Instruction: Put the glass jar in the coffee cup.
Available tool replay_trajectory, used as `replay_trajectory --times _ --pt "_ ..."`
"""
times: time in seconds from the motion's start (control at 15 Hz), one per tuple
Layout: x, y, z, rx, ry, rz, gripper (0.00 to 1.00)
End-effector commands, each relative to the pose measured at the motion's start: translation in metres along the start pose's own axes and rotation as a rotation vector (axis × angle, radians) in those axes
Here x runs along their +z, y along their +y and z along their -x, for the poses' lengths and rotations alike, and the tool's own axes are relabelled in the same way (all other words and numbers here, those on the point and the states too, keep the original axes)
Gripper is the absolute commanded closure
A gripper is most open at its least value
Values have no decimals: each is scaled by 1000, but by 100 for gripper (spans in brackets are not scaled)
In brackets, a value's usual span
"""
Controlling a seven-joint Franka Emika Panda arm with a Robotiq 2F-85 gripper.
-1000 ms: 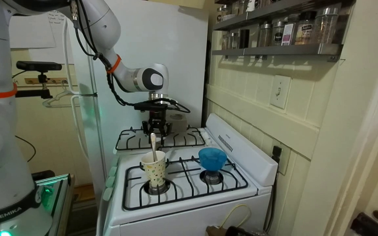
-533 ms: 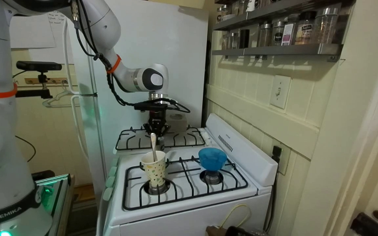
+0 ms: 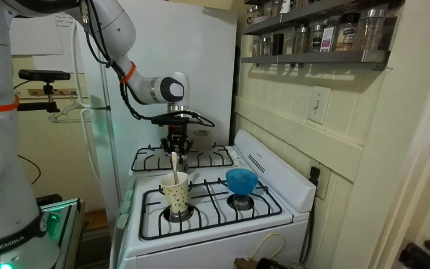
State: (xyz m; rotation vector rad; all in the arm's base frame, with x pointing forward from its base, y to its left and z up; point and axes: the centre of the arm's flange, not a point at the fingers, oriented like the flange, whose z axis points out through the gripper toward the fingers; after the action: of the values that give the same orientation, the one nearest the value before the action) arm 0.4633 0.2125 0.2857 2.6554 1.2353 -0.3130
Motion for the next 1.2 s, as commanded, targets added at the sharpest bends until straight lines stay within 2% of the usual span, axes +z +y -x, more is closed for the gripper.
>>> replay_trajectory --times 0.0,0.27,0.73,1.13 --pt "-5 -7 4 0 9 35 29" --pt "-7 -1 3 32 37 66 0" --pt "-5 15 -5 48 117 69 0" --pt "-5 5 -10 41 121 46 0"
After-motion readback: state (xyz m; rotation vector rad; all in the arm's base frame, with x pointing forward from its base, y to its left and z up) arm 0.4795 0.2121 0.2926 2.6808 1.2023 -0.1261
